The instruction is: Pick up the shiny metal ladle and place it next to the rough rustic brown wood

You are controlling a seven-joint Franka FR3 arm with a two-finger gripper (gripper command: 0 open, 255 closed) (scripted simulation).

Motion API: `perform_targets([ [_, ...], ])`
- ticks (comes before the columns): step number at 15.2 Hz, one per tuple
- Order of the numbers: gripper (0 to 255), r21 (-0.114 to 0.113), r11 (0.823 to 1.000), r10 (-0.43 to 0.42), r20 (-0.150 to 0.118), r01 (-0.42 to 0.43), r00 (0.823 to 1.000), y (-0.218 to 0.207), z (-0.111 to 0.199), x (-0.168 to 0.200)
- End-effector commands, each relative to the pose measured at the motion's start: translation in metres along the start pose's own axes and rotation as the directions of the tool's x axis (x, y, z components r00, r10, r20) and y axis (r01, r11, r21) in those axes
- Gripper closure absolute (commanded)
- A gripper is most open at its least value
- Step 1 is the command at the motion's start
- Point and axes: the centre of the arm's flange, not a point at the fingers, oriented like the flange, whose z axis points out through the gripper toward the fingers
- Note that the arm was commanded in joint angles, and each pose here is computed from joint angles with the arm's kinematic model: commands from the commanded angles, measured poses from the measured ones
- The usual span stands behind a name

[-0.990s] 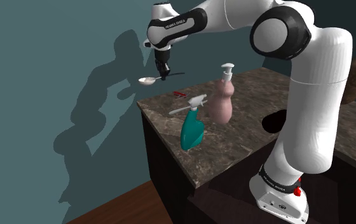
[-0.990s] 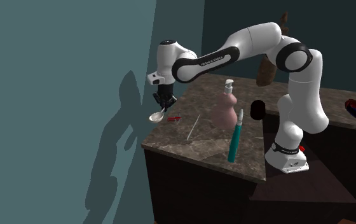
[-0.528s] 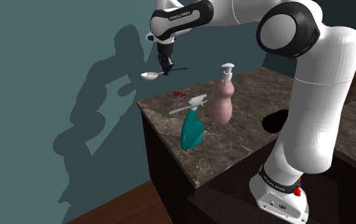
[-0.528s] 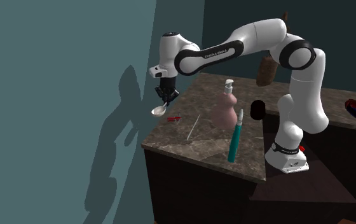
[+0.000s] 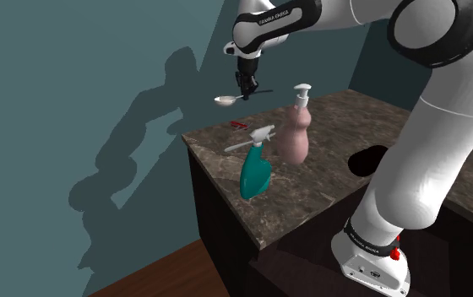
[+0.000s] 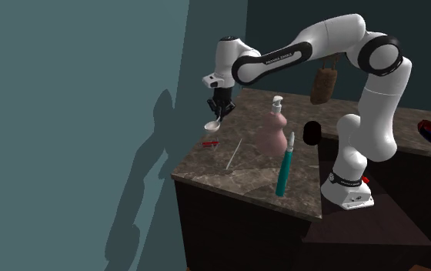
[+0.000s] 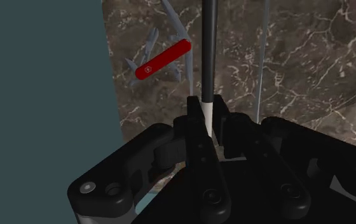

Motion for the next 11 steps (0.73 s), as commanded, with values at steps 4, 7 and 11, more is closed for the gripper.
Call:
perform_targets([
  [4,255,0.0,1.0,-0.001,-0.001,0.001,1.0,-0.035,-0.001,-0.055],
  [7,255,0.0,1.0,-0.001,-0.001,0.001,1.0,-0.055,-0.002,-0.089],
  [11,255,0.0,1.0,-0.001,-0.001,0.001,1.0,-0.082,-0.003,-0.135],
])
